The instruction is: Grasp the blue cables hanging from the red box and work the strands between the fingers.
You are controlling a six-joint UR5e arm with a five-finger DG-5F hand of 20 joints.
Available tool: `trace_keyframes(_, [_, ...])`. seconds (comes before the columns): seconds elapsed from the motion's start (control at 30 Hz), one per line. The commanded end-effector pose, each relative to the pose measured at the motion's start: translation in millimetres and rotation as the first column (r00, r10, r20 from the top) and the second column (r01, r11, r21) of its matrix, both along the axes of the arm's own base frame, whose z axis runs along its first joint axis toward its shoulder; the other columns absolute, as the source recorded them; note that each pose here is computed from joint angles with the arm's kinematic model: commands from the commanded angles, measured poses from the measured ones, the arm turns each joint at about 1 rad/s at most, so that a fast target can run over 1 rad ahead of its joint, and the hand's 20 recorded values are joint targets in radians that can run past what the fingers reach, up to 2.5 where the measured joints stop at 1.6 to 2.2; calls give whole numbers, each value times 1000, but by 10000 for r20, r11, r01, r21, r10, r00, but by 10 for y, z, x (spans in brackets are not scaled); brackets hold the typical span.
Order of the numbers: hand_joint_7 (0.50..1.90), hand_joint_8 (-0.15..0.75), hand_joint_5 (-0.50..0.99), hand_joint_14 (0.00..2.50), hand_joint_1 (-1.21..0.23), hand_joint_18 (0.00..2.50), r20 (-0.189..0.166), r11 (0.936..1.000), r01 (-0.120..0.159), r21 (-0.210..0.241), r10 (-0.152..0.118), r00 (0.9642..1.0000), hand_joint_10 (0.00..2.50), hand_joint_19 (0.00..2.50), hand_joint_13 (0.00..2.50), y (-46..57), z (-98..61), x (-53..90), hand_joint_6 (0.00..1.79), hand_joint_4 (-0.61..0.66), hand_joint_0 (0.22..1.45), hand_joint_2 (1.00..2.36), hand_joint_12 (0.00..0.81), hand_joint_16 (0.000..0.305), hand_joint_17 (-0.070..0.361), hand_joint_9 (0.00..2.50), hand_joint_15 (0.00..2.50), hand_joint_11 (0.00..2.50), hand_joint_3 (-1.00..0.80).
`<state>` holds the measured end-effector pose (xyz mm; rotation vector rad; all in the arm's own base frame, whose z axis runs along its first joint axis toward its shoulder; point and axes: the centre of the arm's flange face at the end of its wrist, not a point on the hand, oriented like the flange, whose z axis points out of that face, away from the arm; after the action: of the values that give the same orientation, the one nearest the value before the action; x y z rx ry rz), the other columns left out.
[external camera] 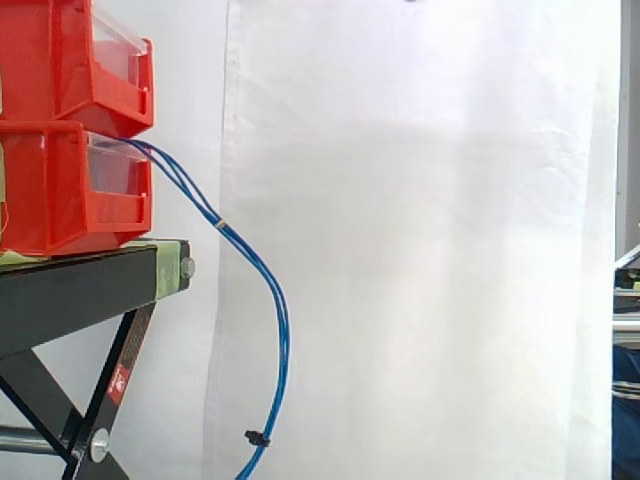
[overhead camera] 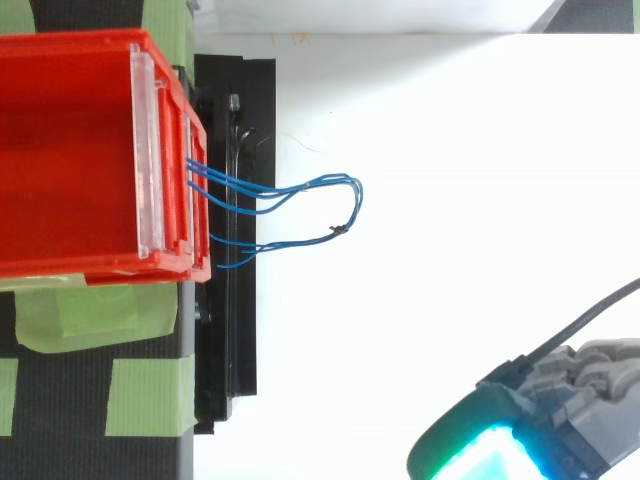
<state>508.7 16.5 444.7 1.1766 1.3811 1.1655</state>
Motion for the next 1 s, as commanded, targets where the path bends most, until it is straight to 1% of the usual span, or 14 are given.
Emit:
trace_keyframes(0.0, [708,341,-357,4,-397,0,-13,10000,35,7,-35,10000,5,259,0,-4,-13,-2,7,184,745,1000,399,74,167,114,245,292,-1000])
trace_keyframes(0.27, [704,341,-357,5,-397,0,-80,10000,45,-67,-45,10000,5,260,0,-7,-31,-5,6,183,745,1000,399,75,168,115,242,292,-1000])
trace_keyframes(0.3, [707,341,-357,5,-397,0,-138,10000,45,-88,-46,9999,7,252,0,-10,-66,-14,6,184,745,1000,399,74,167,114,242,291,-1000])
trace_keyframes(0.37, [705,342,-357,5,-397,0,-386,9999,48,-134,-53,9992,5,265,0,-25,-213,-55,6,184,745,1000,399,75,168,115,242,292,-1000])
trace_keyframes(0.4, [706,341,-357,5,-397,0,-485,9998,94,-163,-102,9988,7,265,0,-40,-335,-82,6,184,746,1000,399,74,168,114,242,286,-1000])
trace_keyframes(0.43, [706,342,-356,5,-397,0,-487,9999,98,-135,-105,9988,5,252,0,-37,-394,-91,6,184,746,1000,399,74,167,115,242,292,-1000])
trace_keyframes(0.47, [703,342,-357,6,-397,0,-235,9998,174,62,-173,9996,7,265,0,-42,-507,-87,7,184,745,1000,399,74,168,114,242,291,-1000])
trace_keyframes(0.57, [705,342,-357,5,-397,0,386,9989,215,410,-231,9990,5,260,0,-39,-665,-68,6,184,746,1000,399,74,168,115,246,292,-1000])
trace_keyframes(0.6, [705,342,-356,5,-397,0,473,9989,210,429,-231,9986,5,260,0,-41,-686,-72,6,184,746,1000,399,75,168,115,246,292,-1000])
trace_keyframes(0.73, [709,341,-356,4,-396,0,431,9987,274,422,-292,9986,5,260,0,-56,-891,-129,6,184,746,1000,400,75,168,114,243,291,-1000])
trace_keyframes(0.83, [707,341,-356,5,-396,0,536,9968,652,461,-677,9963,5,258,0,-101,-1056,-178,6,183,746,1000,399,74,168,114,246,292,-1000])
trace_keyframes(0.9, [706,341,-356,5,-397,0,565,9965,697,471,-723,9958,5,261,0,-102,-1081,-185,6,184,745,1000,400,75,168,113,246,292,-1000])
trace_keyframes(0.93, [707,341,-356,5,-396,0,678,9952,828,518,-863,9940,5,253,0,-116,-1142,-202,6,184,746,1000,399,75,168,114,243,292,-1000])
trace_keyframes(0.97, [707,341,-356,5,-396,0,720,9949,857,537,-894,9934,7,258,0,-123,-1176,-213,6,184,746,1000,399,75,168,113,246,288,-1000])
